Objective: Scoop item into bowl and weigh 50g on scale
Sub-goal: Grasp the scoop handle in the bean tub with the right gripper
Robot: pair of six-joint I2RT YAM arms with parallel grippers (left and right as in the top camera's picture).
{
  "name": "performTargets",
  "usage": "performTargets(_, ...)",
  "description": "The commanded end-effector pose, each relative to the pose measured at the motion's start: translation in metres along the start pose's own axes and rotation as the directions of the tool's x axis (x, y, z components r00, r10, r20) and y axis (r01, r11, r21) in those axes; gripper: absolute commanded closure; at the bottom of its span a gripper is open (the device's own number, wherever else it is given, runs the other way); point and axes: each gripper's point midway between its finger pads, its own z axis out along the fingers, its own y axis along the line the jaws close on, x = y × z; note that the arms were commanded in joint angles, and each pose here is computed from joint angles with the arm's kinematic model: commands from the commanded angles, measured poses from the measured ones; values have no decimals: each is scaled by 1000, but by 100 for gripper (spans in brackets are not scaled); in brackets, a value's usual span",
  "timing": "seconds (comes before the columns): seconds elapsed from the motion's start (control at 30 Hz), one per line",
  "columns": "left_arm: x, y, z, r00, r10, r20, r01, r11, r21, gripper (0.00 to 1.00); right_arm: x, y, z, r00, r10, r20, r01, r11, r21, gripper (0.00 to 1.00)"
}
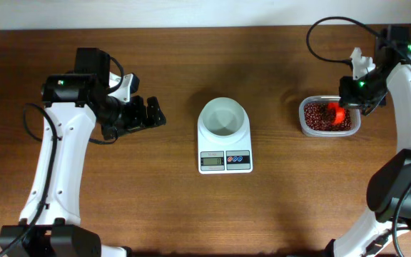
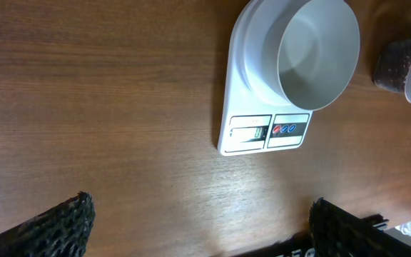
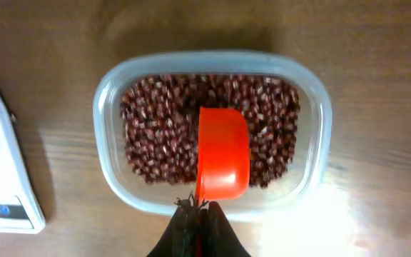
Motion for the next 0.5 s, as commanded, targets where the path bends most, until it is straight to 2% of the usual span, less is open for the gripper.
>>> performTargets(0.0, 1, 0, 3, 1000, -3, -12, 3, 1000, 6, 1, 0, -3, -3, 1000, -26, -10, 27, 996, 81, 96)
performTargets(0.23, 1, 0, 3, 1000, -3, -12, 3, 1000, 6, 1, -12, -10, -5, 997, -77, 10, 73, 967, 244, 96)
performTargets(0.3, 1, 0, 3, 1000, -3, -12, 3, 1000, 6, 1, -12, -18, -7, 998, -55, 8, 50, 946, 320, 96)
performTargets(0.47, 1, 0, 3, 1000, -3, -12, 3, 1000, 6, 1, -9, -22, 21, 998, -56, 7, 50, 942, 333, 96)
